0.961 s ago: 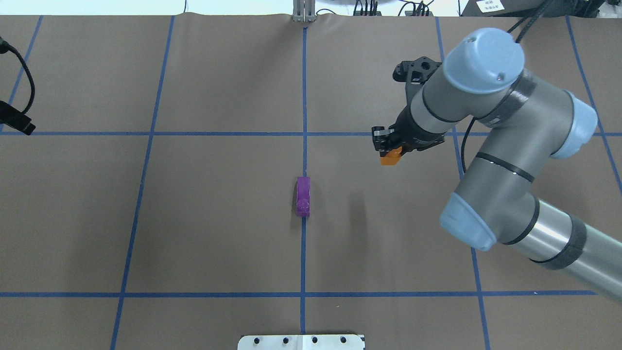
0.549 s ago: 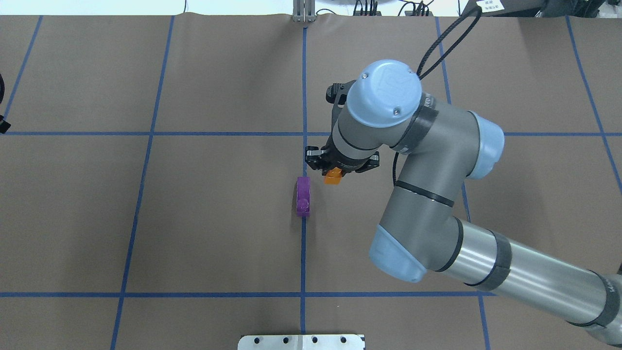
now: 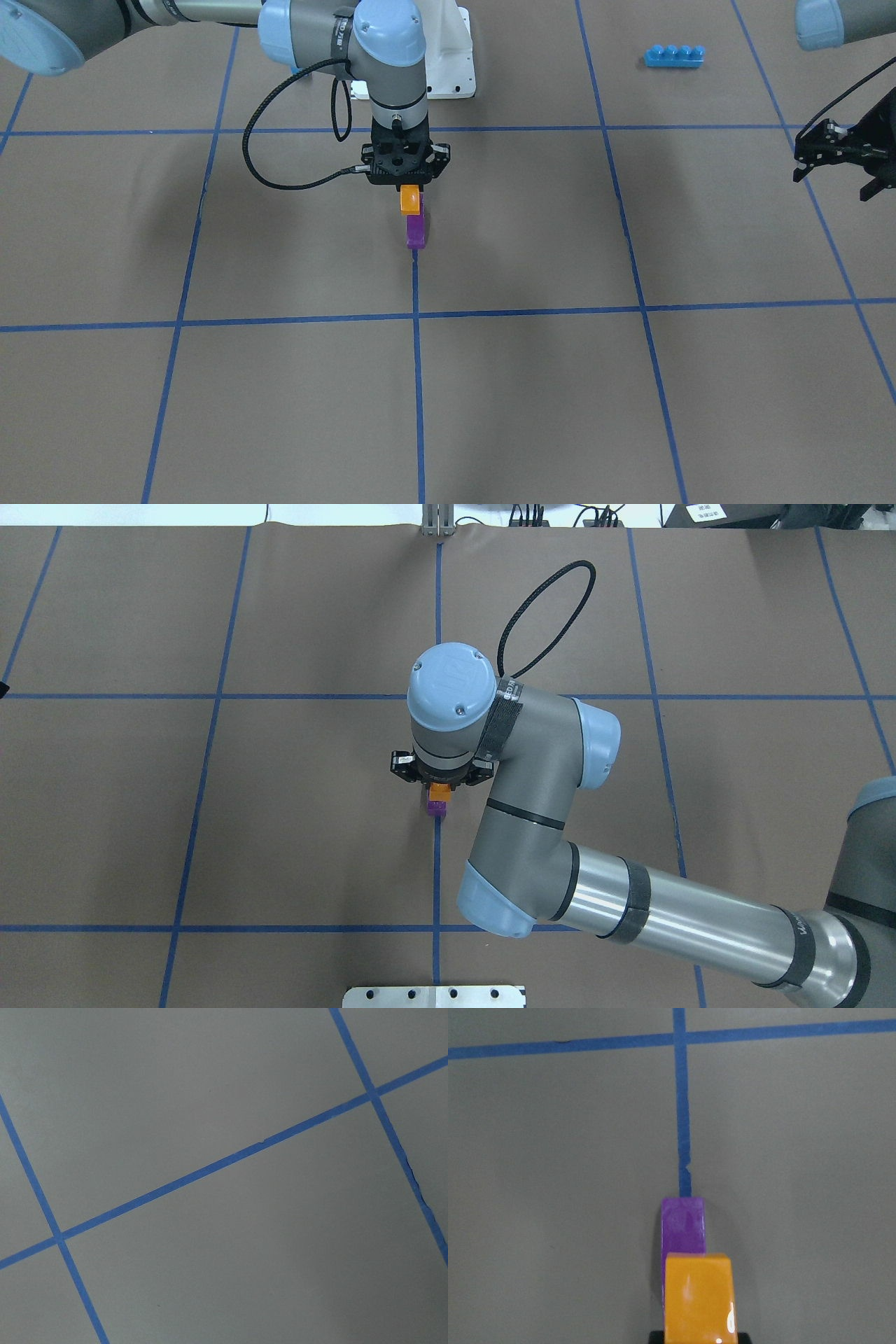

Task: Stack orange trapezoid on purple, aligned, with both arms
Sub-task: 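Carry the orange block over the purple block with the right gripper, then lower the orange block onto the purple block, aligning their edges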

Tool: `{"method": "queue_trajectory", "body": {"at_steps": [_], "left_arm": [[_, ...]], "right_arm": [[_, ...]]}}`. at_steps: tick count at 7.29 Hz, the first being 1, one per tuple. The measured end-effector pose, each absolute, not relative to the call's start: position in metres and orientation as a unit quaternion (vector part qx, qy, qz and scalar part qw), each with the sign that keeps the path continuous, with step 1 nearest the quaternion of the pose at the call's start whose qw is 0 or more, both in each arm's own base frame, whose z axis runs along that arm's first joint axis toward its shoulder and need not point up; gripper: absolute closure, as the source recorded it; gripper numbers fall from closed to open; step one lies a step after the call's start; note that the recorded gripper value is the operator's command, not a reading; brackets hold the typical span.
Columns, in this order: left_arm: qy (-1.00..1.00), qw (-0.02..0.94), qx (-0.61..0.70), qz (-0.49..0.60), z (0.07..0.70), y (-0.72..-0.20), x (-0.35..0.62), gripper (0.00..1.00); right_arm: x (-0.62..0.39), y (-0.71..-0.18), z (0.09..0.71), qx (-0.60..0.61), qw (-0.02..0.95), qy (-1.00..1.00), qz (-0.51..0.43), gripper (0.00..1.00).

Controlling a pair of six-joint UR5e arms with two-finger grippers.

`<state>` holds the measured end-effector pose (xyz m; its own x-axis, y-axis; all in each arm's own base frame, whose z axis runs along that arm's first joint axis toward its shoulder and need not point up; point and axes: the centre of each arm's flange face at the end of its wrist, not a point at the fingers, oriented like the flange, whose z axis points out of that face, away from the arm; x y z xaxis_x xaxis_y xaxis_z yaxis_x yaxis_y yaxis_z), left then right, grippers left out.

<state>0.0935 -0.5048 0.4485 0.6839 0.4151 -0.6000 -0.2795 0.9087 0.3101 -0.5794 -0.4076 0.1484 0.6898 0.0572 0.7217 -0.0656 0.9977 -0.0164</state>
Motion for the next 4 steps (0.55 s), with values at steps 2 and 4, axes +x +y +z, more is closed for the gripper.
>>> {"method": "queue_trajectory", "body": {"at_steps": [2,4], "left_arm": [[0.349,0.912,0.096,0.191,0.449,-0.5047,0.0943,0.0],[0.349,0.912,0.095,0.191,0.4498,-0.5048,0.0948,0.0]], "right_arm": [[-0.5869,-0.4065,0.1527,0.002,0.922,-0.386,0.032,1.0],[-0.5885,-0.4066,0.1516,0.003,0.922,-0.386,0.03,1.0]]}}
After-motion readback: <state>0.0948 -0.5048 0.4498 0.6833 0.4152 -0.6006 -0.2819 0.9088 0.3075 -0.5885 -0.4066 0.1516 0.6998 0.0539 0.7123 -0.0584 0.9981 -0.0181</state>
